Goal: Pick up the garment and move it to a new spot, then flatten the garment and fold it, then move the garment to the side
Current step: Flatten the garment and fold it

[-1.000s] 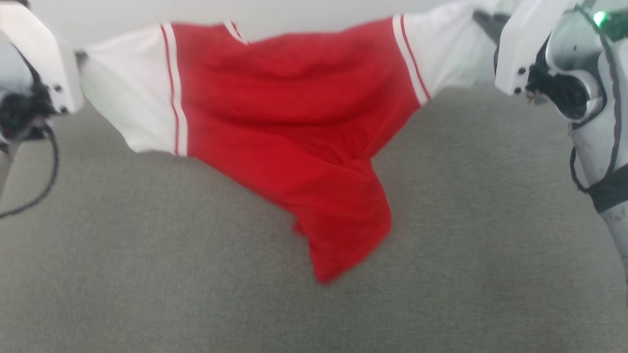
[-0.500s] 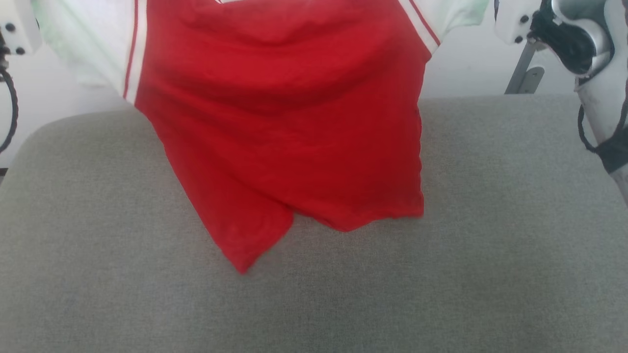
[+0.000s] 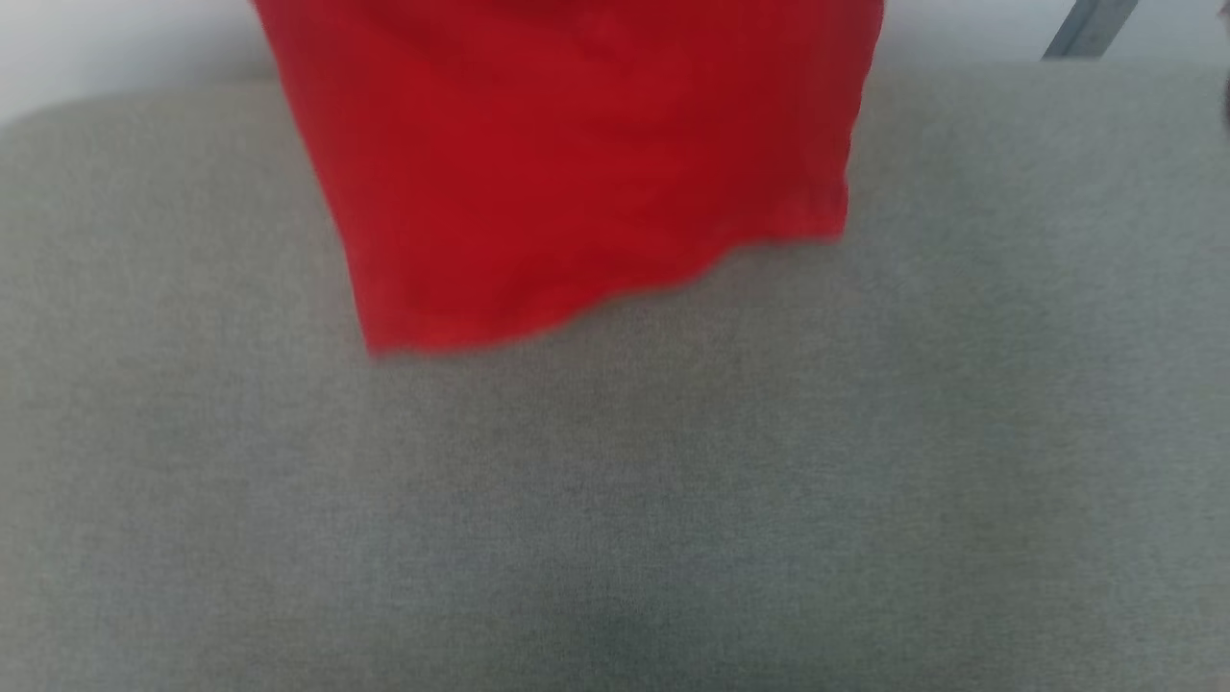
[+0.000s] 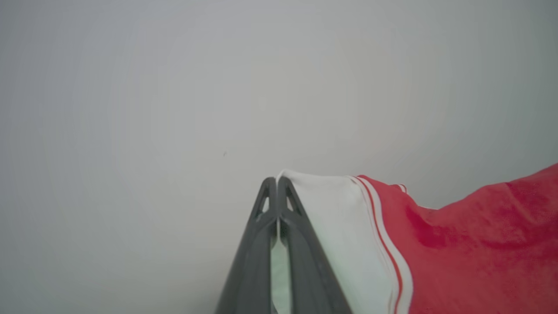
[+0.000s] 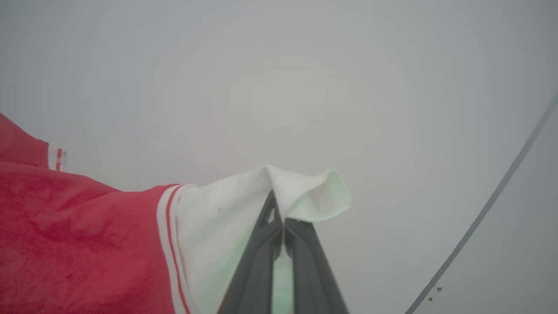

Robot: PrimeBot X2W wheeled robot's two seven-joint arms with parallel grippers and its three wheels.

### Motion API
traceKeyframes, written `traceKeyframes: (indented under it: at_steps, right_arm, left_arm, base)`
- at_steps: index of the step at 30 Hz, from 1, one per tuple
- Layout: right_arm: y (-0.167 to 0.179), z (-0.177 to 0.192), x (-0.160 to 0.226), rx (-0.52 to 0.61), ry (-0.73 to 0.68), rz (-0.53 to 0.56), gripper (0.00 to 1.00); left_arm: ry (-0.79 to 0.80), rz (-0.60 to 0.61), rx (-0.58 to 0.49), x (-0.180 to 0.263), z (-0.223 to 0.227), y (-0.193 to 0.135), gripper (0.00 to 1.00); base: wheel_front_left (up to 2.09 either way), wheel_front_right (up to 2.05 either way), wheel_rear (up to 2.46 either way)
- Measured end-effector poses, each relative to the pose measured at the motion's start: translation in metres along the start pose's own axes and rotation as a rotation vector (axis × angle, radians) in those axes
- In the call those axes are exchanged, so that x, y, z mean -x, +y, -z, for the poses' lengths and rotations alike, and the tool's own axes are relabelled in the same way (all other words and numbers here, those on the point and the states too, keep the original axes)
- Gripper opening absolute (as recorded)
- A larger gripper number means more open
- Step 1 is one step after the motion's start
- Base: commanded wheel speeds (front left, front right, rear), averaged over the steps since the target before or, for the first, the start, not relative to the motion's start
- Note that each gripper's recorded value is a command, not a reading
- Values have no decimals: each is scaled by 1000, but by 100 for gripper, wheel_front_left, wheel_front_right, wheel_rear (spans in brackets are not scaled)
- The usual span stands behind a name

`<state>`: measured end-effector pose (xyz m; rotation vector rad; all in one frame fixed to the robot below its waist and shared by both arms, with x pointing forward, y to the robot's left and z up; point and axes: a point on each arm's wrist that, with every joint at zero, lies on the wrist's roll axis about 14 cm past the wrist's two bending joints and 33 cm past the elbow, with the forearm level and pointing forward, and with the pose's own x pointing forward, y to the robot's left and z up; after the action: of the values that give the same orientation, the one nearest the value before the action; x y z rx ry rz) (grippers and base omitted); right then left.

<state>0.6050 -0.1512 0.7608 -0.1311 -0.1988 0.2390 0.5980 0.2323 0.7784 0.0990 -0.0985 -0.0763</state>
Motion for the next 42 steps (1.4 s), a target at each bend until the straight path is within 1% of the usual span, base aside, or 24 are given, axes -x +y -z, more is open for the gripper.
traceKeyframes:
  at_steps: [6,11,13,16,19,23,28,30,31,32,33,35,39,40,42]
  right_arm:
    - [-18,4,-32,68,-138,51,0]
    - [-25,12,-55,134,-184,65,0]
    - [-25,24,-63,156,-169,64,0]
    - [-16,54,-74,163,-124,46,0]
    - [-4,86,-80,145,-75,26,0]
    - [12,134,-72,108,24,2,0]
    - [29,165,-48,41,121,-13,0]
    - [48,180,-35,5,184,-40,0]
    - [56,186,-28,-9,211,-53,0]
    - [64,191,-20,-6,243,-71,0]
    - [70,195,-12,-13,267,-82,0]
    - [77,200,3,-13,301,-101,0]
    - [95,209,37,-47,374,-147,0]
    - [97,212,47,-59,397,-155,0]
    - [95,216,66,-81,429,-169,0]
  left_arm:
    - [-166,-10,-39,-34,-13,-1,0]
    - [-317,-13,-40,-52,-26,-1,0]
    - [-335,-13,-44,-60,-16,-1,0]
    - [-308,0,-61,-70,15,-4,0]
    - [-257,1,-51,-75,48,-3,0]
    - [-144,-3,-23,-69,98,-1,0]
    - [-4,-3,8,-47,142,-3,0]
    - [84,-5,41,-34,164,-5,0]
    - [122,5,42,-26,175,-9,0]
    - [155,18,48,-18,183,-14,0]
    - [206,24,76,-9,193,-17,0]
    - [268,53,73,10,206,-23,0]
    - [391,83,108,52,230,-23,0]
    - [420,88,130,63,236,-24,0]
    - [464,107,141,85,245,-25,0]
  base:
    - [0,0,0]
    - [0,0,0]
    - [0,0,0]
    - [0,0,0]
    - [0,0,0]
    - [0,0,0]
    - [0,0,0]
    - [0,0,0]
    - [0,0,0]
    - [0,0,0]
    - [0,0,0]
    - [0,0,0]
    - [0,0,0]
    - [0,0,0]
    - [0,0,0]
